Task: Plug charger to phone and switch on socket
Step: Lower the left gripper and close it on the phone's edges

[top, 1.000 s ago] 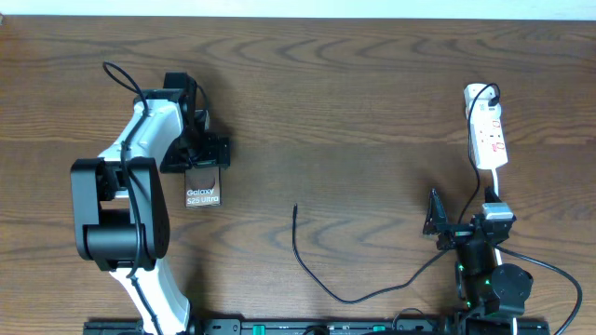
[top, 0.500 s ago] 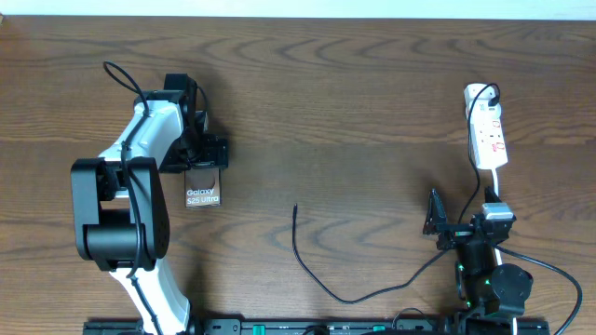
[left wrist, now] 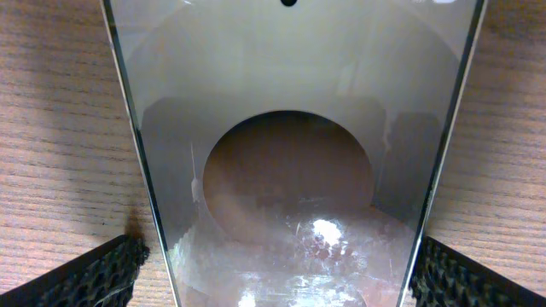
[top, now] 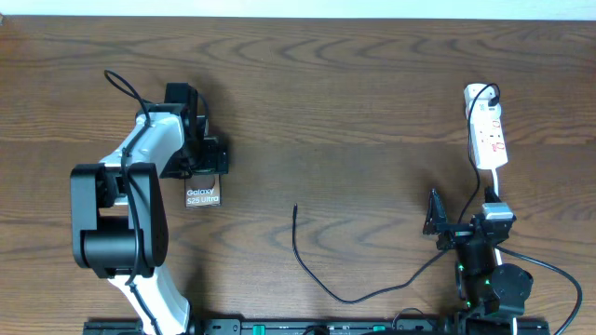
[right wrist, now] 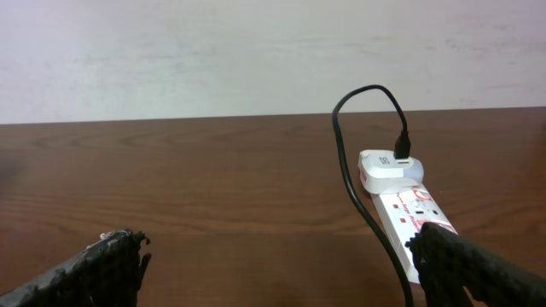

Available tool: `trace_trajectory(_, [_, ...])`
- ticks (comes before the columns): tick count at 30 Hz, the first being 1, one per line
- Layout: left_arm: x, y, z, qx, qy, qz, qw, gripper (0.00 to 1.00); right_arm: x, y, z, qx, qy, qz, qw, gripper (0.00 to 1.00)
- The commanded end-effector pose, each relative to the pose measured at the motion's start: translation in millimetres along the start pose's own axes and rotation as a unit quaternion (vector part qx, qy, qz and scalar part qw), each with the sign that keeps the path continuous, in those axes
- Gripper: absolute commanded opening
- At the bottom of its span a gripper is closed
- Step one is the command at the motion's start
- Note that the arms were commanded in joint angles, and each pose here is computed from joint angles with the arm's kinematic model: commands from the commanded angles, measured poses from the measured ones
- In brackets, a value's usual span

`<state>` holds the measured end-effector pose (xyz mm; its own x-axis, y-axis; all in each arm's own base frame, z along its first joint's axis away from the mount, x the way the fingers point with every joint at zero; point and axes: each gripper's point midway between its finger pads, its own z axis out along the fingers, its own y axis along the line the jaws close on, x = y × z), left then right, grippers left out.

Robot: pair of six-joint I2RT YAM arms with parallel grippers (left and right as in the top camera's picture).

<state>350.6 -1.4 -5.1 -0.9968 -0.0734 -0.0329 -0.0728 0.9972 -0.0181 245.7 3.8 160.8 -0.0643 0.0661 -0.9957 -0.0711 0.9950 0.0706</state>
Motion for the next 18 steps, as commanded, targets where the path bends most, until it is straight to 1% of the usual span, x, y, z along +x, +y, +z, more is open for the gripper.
trace_trajectory(1, [19, 2, 25, -0.002, 0.035, 0.002, 0.999, 1.00, 1, 1, 0, -0.001, 0.000, -0.006, 1.000, 0.99])
trace_trajectory(5, [19, 0, 25, 0.003, 0.035, 0.002, 0.999, 1.00, 1, 1, 0, -0.001, 0.001, -0.006, 1.000, 0.99])
trace_trajectory(10, [19, -10, 24, 0.032, 0.036, 0.001, 0.999, 1.00, 1, 1, 0, -0.001, 0.000, -0.006, 1.000, 0.99])
trace_trajectory(18, [18, -11, 24, 0.035, 0.035, 0.001, 0.999, 1.00, 1, 1, 0, -0.001, 0.000, -0.006, 1.000, 0.99])
